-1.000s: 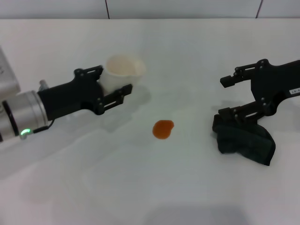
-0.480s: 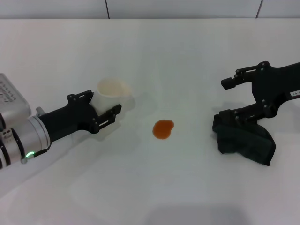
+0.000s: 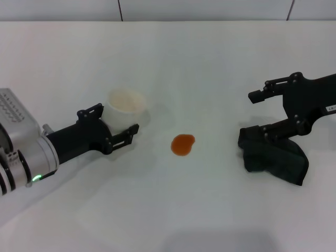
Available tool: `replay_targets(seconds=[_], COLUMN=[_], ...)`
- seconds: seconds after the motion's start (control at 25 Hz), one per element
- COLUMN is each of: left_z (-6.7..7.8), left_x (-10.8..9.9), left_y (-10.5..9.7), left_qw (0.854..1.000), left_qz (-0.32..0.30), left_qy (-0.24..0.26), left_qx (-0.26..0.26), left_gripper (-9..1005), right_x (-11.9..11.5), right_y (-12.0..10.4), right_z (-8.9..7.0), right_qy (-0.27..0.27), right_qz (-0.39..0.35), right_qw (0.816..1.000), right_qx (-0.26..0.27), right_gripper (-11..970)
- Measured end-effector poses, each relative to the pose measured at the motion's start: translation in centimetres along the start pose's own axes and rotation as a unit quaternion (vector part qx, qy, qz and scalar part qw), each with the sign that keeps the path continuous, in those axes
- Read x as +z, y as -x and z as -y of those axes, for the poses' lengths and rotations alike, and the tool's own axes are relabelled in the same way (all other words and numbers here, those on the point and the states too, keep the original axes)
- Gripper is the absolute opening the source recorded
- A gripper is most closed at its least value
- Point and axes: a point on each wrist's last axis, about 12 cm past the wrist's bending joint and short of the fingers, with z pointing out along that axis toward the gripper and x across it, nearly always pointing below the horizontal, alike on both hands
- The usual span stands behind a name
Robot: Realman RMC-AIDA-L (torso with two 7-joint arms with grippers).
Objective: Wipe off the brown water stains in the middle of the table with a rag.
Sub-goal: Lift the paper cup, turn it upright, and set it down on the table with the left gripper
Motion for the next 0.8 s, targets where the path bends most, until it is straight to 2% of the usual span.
replay_targets(seconds=[0.24,0.44,0.52,0.6,0.8], left_z=[0.4,0.6,0.6,0.7,1.0], left_x=[-0.9,-1.6,-1.6,-2.4,-3.1], left_y=[-1.0,-1.3,-1.3,-1.3,-1.8], left_qw=[1.000,1.000,1.000,0.999,0.998], left_qz=[0.000,0.008,0.008,0.035,0.038], left_qy=[0.010,0.018,0.018,0.024,0.031], left_qx=[-0.008,-0.013,-0.013,-0.028,-0.035], left_gripper=[721,893,893,893,893], right_x=[-0.1,-0.1,-0.1,-0.1,-0.1], right_y=[0.0,-0.3,-0.3,-0.3,-0.1], right_z=[0.1,0.0,0.0,0.0,-0.1], right_qy=[-0.003,-0.005,-0.004,-0.004,-0.001], right_qz=[0.000,-0.002,-0.002,-0.002,-0.003], right_qw=[1.000,1.000,1.000,1.000,1.000], right_qx=[0.000,0.003,0.003,0.004,0.005], right_gripper=[781,781,781,781,781])
